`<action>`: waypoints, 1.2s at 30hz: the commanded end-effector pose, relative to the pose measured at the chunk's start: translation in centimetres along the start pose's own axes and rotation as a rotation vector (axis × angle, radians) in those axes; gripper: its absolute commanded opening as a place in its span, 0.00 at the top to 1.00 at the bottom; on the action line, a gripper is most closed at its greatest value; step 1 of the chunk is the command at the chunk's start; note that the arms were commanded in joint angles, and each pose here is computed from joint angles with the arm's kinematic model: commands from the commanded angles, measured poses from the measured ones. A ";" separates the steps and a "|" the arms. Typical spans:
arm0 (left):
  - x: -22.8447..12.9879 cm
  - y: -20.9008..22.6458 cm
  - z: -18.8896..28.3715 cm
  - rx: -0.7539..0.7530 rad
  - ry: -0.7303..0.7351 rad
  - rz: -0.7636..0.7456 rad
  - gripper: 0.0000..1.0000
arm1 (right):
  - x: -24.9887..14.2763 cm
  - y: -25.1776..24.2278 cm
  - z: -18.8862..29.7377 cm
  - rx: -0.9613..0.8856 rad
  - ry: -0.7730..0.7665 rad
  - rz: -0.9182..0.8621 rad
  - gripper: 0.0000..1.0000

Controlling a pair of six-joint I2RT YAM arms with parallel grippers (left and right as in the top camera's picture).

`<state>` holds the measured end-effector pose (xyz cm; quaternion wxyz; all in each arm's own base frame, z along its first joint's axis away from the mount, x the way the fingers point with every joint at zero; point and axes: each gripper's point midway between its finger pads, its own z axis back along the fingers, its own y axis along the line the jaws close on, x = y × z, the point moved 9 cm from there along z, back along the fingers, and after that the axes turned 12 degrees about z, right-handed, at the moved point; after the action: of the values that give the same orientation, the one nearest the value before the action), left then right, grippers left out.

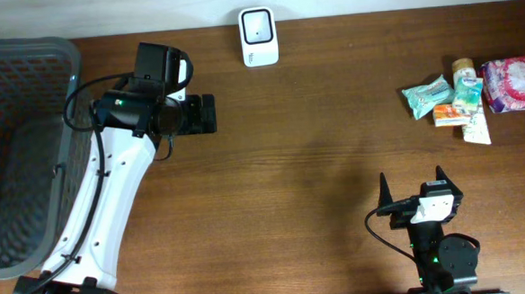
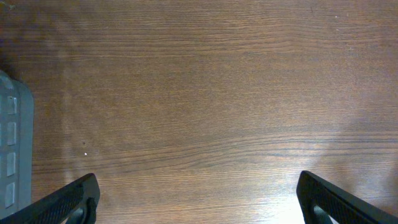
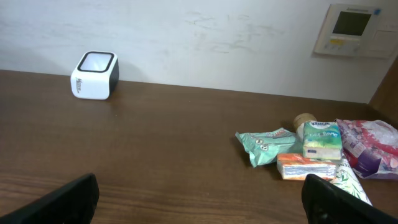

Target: Scan the item barcode

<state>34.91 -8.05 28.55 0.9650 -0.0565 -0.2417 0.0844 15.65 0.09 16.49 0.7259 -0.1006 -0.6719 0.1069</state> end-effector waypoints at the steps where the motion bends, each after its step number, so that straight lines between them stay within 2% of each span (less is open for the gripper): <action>1: 0.0 -0.1 0.2 0.000 -0.005 -0.007 0.01 | -0.2 0.2 0.0 0.012 0.000 0.006 0.01; 7: 0.0 -0.1 0.2 0.001 -0.006 -0.007 0.01 | -0.2 0.2 0.0 0.012 0.000 0.006 0.01; 8: -0.1 0.7 0.1 0.080 -0.010 -0.009 0.01 | -0.2 0.2 0.0 0.012 0.000 0.006 0.01; 11: -0.2 0.9 0.3 0.098 -0.007 -0.010 0.01 | -0.2 0.2 0.0 0.012 -0.001 0.006 0.01; 14: -1.8 1.8 3.6 0.106 -0.003 -0.011 0.01 | -0.2 0.2 0.0 0.012 0.000 0.006 0.01; 18: -5.7 3.6 7.5 0.035 -0.175 0.007 0.01 | -0.2 0.2 0.0 0.012 0.000 0.006 0.01; 22: -15.8 8.3 8.8 -0.084 -0.485 0.053 0.01 | -0.2 0.2 0.0 0.012 0.000 0.006 0.01; 24: -18.1 9.3 10.1 -0.111 -0.553 0.060 0.01 | -0.2 0.2 0.0 0.012 -0.001 0.006 0.01; 25: -18.8 9.7 11.3 -0.133 -0.622 0.068 0.01 | -0.2 0.2 0.0 0.012 0.000 0.006 0.01; 26: -19.3 9.9 11.2 -0.136 -0.629 0.069 0.01 | -0.2 0.2 0.0 0.012 0.000 0.006 0.01; 28: -20.0 10.7 9.3 -0.081 -0.615 0.094 0.01 | -0.2 0.2 0.0 0.012 0.000 0.006 0.01; 30: -20.1 11.3 7.9 -0.072 -0.675 0.133 0.01 | -0.2 0.2 0.0 0.012 0.000 0.006 0.01; 36: -18.8 11.5 5.8 -0.205 -1.120 0.190 0.01 | -0.2 0.2 0.0 0.012 0.000 0.006 0.01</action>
<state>13.96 -0.04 24.29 0.6943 -0.1149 -0.6913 0.1639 15.64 0.12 16.51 0.7251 -0.1001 -0.6726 0.1087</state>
